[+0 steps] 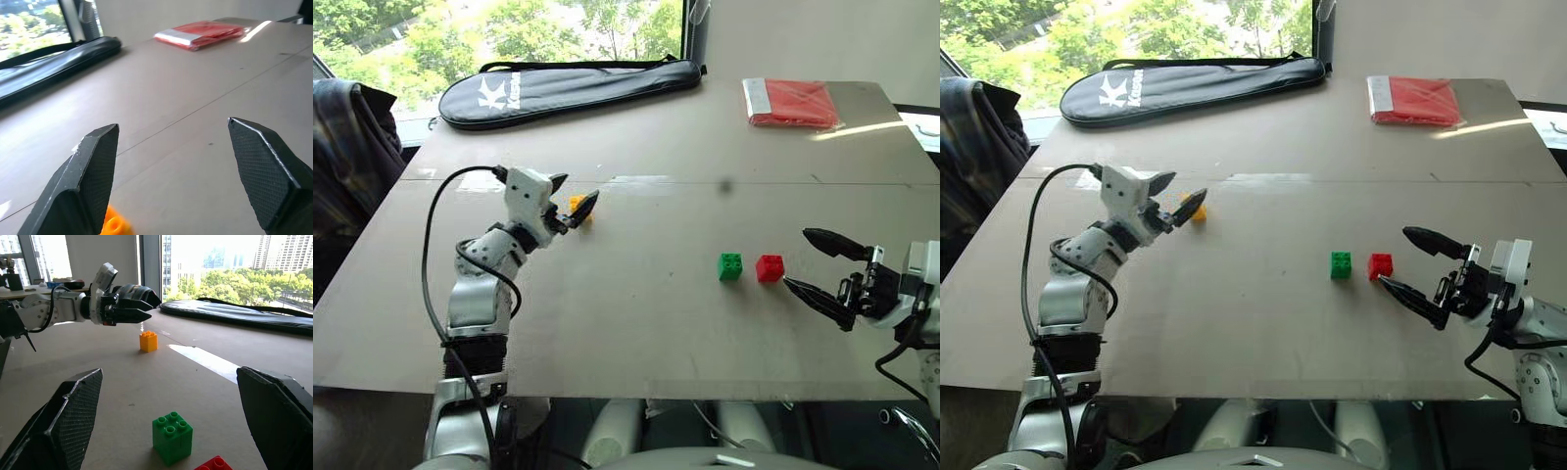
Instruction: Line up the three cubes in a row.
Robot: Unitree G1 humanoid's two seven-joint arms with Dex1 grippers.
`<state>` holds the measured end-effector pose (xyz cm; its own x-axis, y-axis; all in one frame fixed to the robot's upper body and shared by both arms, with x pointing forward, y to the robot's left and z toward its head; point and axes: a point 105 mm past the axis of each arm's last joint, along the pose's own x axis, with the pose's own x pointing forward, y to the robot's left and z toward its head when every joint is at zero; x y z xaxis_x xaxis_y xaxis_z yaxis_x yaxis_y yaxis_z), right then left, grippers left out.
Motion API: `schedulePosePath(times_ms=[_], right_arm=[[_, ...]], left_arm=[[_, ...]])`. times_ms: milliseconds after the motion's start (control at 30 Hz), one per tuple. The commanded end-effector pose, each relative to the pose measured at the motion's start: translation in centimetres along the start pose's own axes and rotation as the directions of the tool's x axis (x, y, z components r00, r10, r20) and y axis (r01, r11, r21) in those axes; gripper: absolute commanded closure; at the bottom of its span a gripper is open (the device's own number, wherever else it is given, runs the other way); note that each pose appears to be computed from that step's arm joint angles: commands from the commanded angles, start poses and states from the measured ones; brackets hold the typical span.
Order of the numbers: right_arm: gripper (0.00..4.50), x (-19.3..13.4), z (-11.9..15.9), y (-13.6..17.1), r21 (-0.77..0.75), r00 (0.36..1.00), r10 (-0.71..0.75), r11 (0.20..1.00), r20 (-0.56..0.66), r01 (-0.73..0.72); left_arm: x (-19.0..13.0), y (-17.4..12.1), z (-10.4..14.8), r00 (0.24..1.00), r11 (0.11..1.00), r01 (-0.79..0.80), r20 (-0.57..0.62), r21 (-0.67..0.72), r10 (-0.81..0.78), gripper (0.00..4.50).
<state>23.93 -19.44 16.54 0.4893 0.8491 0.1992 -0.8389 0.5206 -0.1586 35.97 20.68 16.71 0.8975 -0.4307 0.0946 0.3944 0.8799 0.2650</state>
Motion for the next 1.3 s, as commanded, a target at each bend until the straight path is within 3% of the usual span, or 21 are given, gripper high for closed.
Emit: schedulePosePath(times_ms=[33, 233, 400, 567, 1167, 1300], right_arm=[[0.0, -0.5, 0.1, -0.1, -0.016, 1.0, -0.013, 1.0, -0.001, 0.013], [0.0, -1.4, -0.4, -0.1, -0.02, 0.999, -0.032, 0.999, -0.022, 0.032], [0.0, -2.0, -0.2, 0.2, -0.029, 0.998, -0.054, 0.998, -0.023, 0.053], [0.0, -2.3, -0.3, 0.5, -0.03, 0.997, -0.069, 0.997, -0.031, 0.068], [0.0, -2.1, -0.2, 0.3, -0.045, 0.997, -0.066, 0.997, -0.04, 0.064], [0.0, -2.2, -0.1, 0.2, -0.047, 0.997, -0.067, 0.997, -0.039, 0.065]], left_arm=[[-0.6, 0.5, 0.0, 0.995, 0.995, -0.095, -0.008, 0.037, 0.095, 0.89], [0.1, -0.1, -2.1, 0.982, 0.984, -0.178, -0.062, 0.013, 0.179, 0.89], [1.1, -3.3, -4.1, 0.98, 0.986, -0.166, -0.12, -0.036, 0.16, 0.89], [1.2, -3.2, -5.4, 0.951, 0.962, -0.271, -0.161, -0.027, 0.264, 0.89], [3.9, -3.4, -6.4, 0.922, 0.938, -0.346, -0.191, -0.025, 0.335, 0.89], [4.2, -3.1, -6.5, 0.903, 0.916, -0.397, -0.201, -0.06, 0.379, 1.92]])
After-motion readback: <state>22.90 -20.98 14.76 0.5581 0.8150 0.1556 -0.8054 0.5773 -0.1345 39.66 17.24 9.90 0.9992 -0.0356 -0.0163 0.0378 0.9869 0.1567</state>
